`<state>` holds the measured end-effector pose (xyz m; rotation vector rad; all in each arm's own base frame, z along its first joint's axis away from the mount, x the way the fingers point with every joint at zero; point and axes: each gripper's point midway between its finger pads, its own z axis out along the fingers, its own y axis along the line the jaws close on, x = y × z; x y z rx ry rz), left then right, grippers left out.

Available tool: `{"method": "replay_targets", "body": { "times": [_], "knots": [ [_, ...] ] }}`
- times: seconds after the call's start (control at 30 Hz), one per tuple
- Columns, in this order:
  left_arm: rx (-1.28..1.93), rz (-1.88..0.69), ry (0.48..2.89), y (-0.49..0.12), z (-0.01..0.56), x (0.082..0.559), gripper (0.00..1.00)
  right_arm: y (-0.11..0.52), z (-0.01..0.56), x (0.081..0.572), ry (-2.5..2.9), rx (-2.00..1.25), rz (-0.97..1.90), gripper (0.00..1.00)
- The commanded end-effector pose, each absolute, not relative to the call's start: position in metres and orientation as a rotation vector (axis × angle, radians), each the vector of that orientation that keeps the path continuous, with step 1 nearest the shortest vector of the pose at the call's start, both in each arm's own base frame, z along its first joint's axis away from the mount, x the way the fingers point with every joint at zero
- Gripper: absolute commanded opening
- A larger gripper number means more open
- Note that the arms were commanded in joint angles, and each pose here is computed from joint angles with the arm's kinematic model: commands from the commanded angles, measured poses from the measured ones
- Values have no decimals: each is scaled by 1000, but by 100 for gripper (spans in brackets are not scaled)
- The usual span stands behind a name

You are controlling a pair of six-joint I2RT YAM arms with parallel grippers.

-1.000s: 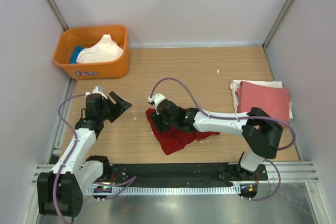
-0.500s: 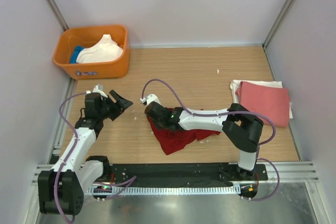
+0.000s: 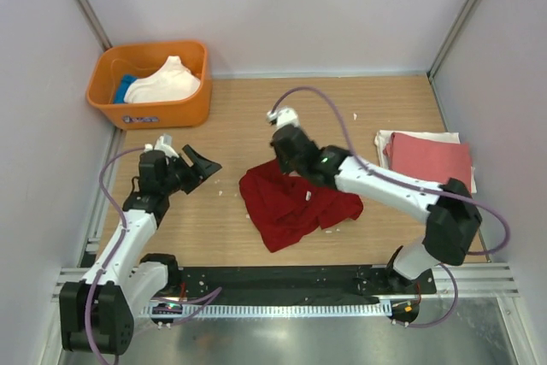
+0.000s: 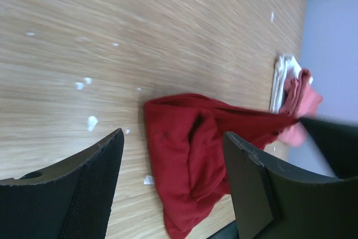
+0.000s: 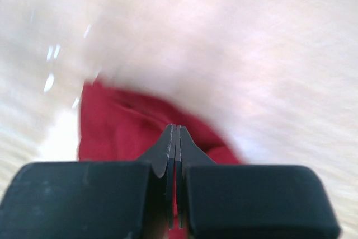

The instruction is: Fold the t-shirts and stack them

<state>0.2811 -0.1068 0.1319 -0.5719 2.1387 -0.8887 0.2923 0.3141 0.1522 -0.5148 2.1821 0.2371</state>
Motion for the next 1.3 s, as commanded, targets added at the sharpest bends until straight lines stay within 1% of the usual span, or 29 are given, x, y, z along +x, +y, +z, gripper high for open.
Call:
{"method": "replay_targets", "body": {
  "times": [0.0, 0.13, 0.2, 0.3, 0.33, 0.53, 0.6, 0.63, 0.77, 0.83, 0.97, 1.03, 1.17, 1.27],
  "knots": [
    [-357, -994, 2021, -140, 181, 287, 72, 287, 267, 325, 1986, -436, 319, 1],
    [-121, -952, 1961, -189, 216, 282, 74, 281, 342, 329, 1885, -465, 373, 1],
    [-19, -940, 1875, -198, 240, 289, 76, 282, 374, 322, 1840, -487, 433, 1],
    [55, -984, 1766, -209, 265, 296, 79, 282, 393, 310, 1829, -530, 467, 1],
    [104, -1030, 1696, -217, 281, 295, 82, 279, 396, 307, 1827, -537, 472, 1],
    [210, -1114, 1608, -239, 299, 291, 82, 278, 381, 281, 1861, -611, 558, 1],
    [250, -1107, 1587, -245, 300, 287, 83, 280, 372, 272, 1885, -635, 589, 1],
    [277, -1102, 1572, -248, 303, 285, 85, 280, 369, 271, 1895, -636, 594, 1],
    [457, -1064, 1500, -267, 309, 268, 86, 294, 348, 244, 1943, -754, 742, 1],
    [543, -1062, 1470, -278, 303, 258, 86, 296, 339, 235, 1968, -760, 784, 1],
    [695, -966, 1428, -296, 281, 254, 86, 302, 327, 220, 1998, -780, 886, 1],
    [731, -957, 1418, -304, 274, 251, 83, 302, 324, 217, 2005, -775, 902, 1],
    [780, -934, 1440, -318, 249, 259, 82, 299, 328, 213, 1995, -767, 916, 1],
    [774, -929, 1429, -321, 244, 263, 79, 297, 332, 211, 1991, -766, 917, 1]
  ]
}}
